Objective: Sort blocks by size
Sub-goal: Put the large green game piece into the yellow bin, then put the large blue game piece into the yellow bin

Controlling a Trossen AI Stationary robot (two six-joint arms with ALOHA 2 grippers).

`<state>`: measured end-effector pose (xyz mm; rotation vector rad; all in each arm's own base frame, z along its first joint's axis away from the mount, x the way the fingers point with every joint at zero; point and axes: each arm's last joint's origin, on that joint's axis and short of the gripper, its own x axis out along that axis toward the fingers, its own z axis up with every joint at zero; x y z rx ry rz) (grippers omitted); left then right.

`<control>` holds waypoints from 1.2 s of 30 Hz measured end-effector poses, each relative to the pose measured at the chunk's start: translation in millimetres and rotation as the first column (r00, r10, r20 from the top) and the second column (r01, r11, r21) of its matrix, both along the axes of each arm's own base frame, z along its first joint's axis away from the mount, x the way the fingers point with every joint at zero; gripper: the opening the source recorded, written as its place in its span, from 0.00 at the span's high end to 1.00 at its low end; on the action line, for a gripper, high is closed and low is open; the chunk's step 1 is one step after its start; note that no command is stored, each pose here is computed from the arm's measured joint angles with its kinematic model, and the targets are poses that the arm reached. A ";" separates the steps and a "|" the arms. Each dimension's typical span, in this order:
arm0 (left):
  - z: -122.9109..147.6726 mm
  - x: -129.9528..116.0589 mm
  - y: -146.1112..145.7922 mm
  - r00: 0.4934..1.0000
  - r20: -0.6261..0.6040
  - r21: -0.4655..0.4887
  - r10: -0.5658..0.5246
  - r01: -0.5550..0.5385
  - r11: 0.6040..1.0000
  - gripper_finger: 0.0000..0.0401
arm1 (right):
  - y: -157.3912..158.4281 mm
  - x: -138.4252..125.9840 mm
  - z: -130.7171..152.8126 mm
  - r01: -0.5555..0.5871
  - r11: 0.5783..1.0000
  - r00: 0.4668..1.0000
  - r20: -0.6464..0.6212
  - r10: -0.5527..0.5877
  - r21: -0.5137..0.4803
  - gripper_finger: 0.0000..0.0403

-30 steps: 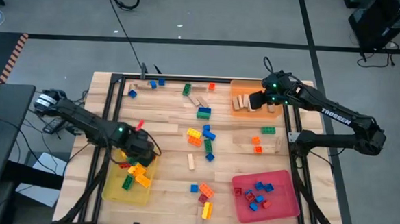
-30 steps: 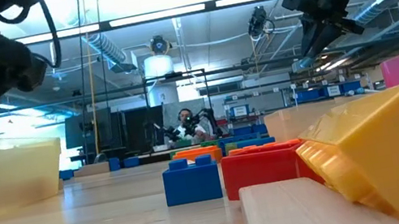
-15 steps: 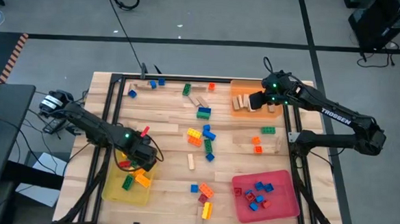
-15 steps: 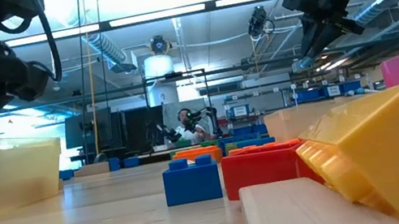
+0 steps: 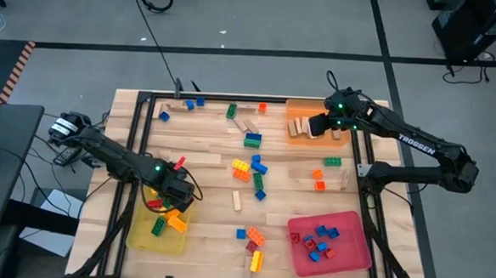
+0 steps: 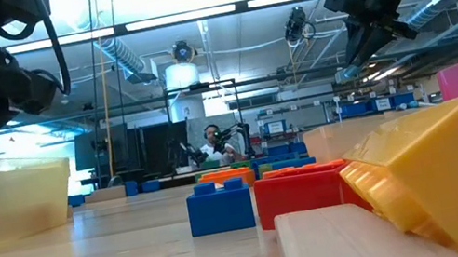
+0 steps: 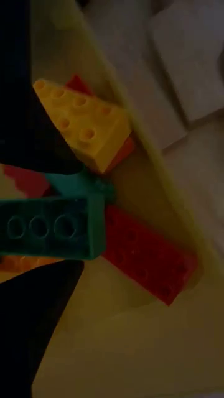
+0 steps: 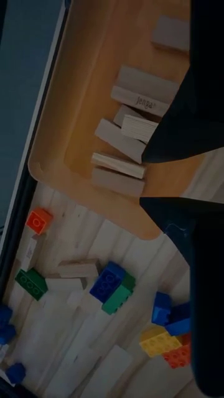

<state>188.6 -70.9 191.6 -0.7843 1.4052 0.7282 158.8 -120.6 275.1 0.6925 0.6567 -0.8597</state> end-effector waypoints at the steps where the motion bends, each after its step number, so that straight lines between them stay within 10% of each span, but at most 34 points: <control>1: 0.0 -0.4 0.3 1.000 -0.003 0.006 0.000 0.000 1.000 0.39 | 0.0 0.0 0.0 0.000 1.000 1.000 0.000 0.000 0.000 0.72; 9: 21.7 6.3 -2.5 0.988 0.023 -0.052 -0.153 0.154 0.987 0.39 | 0.0 0.0 0.0 0.000 1.000 1.000 0.001 0.000 0.000 0.72; 21: 98.2 23.6 39.6 0.856 0.053 0.392 -0.514 0.455 0.799 0.39 | 0.5 7.9 9.5 -0.082 0.993 0.995 0.047 0.086 -0.080 0.68; 36: 82.5 -20.4 119.3 0.764 0.164 0.508 -0.624 0.477 0.717 0.39 | 20.4 25.4 60.1 -0.070 0.989 0.998 -0.003 0.071 -0.129 0.54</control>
